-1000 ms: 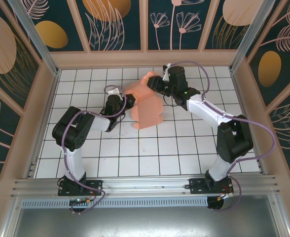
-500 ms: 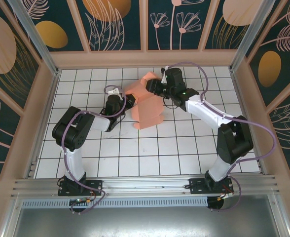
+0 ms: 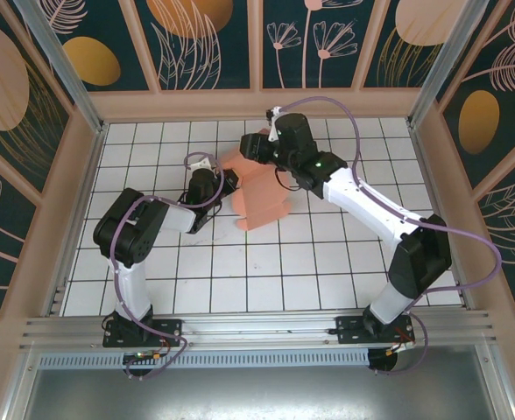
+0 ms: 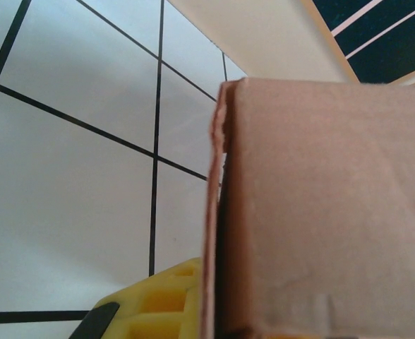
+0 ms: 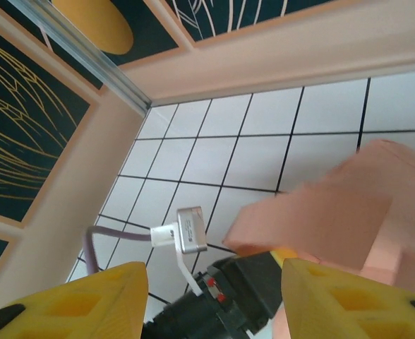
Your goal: Fold the paper box
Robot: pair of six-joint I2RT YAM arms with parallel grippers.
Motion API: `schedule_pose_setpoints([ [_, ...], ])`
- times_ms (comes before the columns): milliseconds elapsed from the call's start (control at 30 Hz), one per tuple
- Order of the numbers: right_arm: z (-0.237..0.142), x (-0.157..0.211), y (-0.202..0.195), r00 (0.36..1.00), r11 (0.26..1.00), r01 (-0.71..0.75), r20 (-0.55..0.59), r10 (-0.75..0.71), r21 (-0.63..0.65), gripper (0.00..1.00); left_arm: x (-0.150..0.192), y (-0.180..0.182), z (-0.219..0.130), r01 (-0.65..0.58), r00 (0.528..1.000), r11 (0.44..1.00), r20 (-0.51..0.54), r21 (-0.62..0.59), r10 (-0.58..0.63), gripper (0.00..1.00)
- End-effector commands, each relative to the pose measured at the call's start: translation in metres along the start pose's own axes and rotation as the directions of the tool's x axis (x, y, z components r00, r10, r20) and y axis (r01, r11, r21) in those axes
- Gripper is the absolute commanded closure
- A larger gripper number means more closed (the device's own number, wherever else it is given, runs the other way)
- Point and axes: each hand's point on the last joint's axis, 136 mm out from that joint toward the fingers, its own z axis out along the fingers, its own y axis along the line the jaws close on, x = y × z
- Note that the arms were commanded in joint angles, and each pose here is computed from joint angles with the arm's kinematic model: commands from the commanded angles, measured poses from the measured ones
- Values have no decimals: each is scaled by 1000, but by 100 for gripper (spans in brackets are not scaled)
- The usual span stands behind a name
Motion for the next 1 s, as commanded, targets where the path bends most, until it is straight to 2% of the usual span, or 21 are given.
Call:
schedule_pose_setpoints([
  [0, -2, -11, -14, 999, 994, 24, 41, -29, 111, 47, -4, -4, 5, -19, 1000, 1000, 16, 6, 19, 100],
  [167, -9, -18, -12, 996, 995, 21, 79, -29, 102, 47, -5, -5, 6, -19, 1000, 1000, 15, 11, 19, 100],
  [333, 12, 0, 2, 998, 999, 39, -40, -37, 32, 53, -3, -4, 8, -19, 1000, 1000, 10, 9, 19, 100],
  [567, 25, 7, -25, 999, 990, 4, -52, 3, 139, 58, -5, -7, 4, -23, 1000, 1000, 14, 16, 23, 100],
  [833, 36, 18, -43, 992, 978, -59, -100, 80, 198, 69, -10, -3, -4, -58, 996, 998, 61, 4, 57, 100],
  [967, 39, 20, -44, 988, 977, -102, -99, 122, 186, 74, -13, -5, -5, -75, 995, 997, 71, 3, 74, 100],
])
